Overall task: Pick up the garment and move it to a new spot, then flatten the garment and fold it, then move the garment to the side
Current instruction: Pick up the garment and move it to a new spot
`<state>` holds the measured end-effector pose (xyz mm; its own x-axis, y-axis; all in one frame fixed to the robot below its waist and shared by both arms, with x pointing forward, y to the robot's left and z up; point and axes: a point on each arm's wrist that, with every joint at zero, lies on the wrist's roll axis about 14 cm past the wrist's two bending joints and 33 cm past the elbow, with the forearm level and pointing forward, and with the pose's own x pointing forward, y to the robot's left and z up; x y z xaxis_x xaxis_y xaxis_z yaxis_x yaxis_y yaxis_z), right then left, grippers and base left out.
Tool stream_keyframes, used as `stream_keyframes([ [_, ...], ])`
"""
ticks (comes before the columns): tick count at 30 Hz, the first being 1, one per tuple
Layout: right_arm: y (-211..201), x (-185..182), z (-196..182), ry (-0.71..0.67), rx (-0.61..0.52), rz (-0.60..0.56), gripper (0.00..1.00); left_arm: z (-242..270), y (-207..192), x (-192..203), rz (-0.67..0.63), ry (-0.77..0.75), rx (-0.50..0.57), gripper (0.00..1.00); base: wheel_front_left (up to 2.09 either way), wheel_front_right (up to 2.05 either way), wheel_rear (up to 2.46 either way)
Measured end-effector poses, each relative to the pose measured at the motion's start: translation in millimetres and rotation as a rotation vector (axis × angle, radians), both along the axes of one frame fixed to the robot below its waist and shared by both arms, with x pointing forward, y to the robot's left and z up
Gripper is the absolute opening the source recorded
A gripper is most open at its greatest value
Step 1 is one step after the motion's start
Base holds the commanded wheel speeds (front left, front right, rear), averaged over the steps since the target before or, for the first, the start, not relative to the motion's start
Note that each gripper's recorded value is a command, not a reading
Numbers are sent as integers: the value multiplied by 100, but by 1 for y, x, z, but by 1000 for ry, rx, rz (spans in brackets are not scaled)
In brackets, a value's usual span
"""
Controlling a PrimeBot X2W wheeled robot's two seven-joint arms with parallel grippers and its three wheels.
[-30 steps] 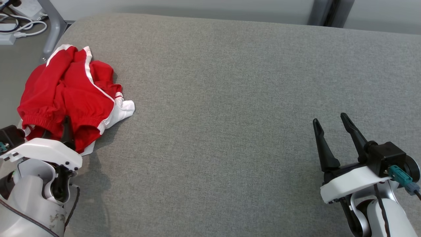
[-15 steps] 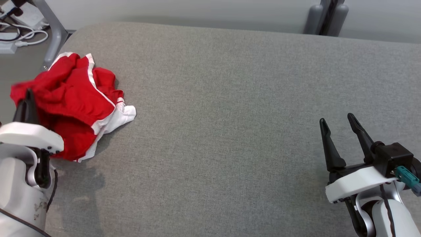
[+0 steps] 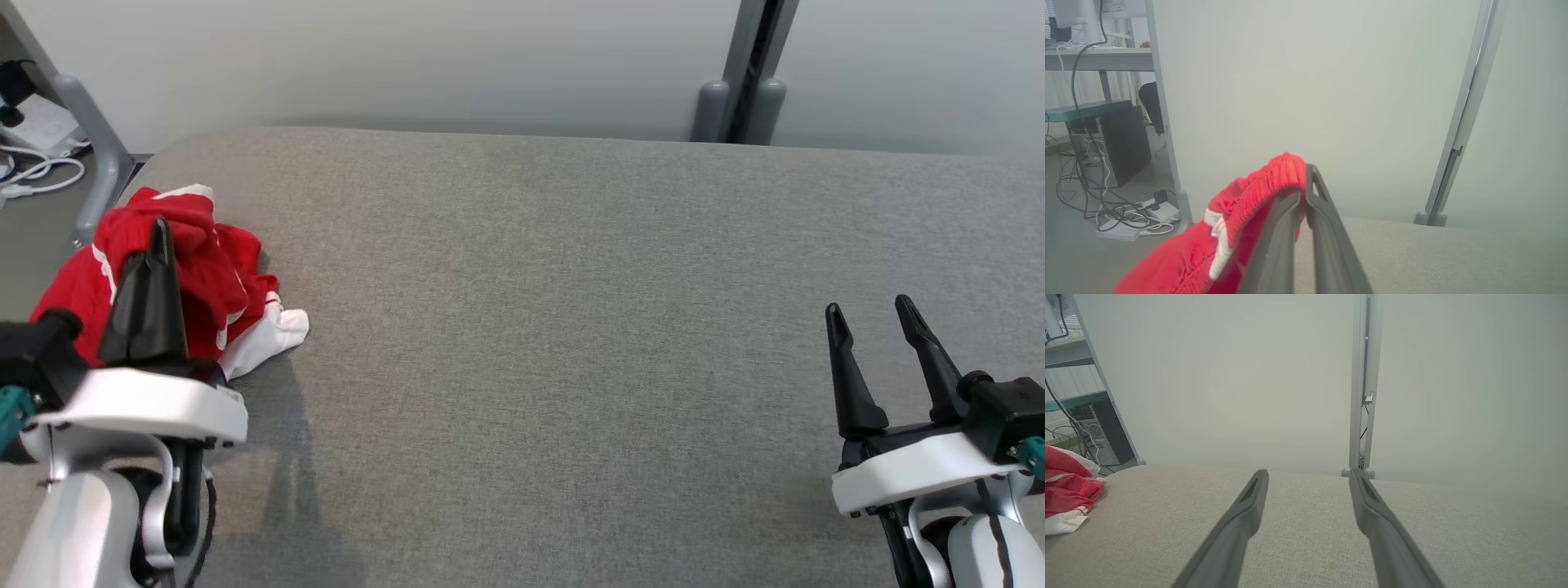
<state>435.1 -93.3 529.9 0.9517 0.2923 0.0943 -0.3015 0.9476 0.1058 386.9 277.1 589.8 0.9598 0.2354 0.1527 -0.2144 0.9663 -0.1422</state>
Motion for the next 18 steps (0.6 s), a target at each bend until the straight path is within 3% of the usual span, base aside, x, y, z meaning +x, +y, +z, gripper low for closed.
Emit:
stream_keyframes([
  [8,-27,-11,12,-27,17,-70,100,-2,-57,-14,-115,11,-63,0,0,0,0],
  [18,-78,-34,16,-27,23,-208,100,-10,-211,16,-576,46,-172,0,0,0,0],
])
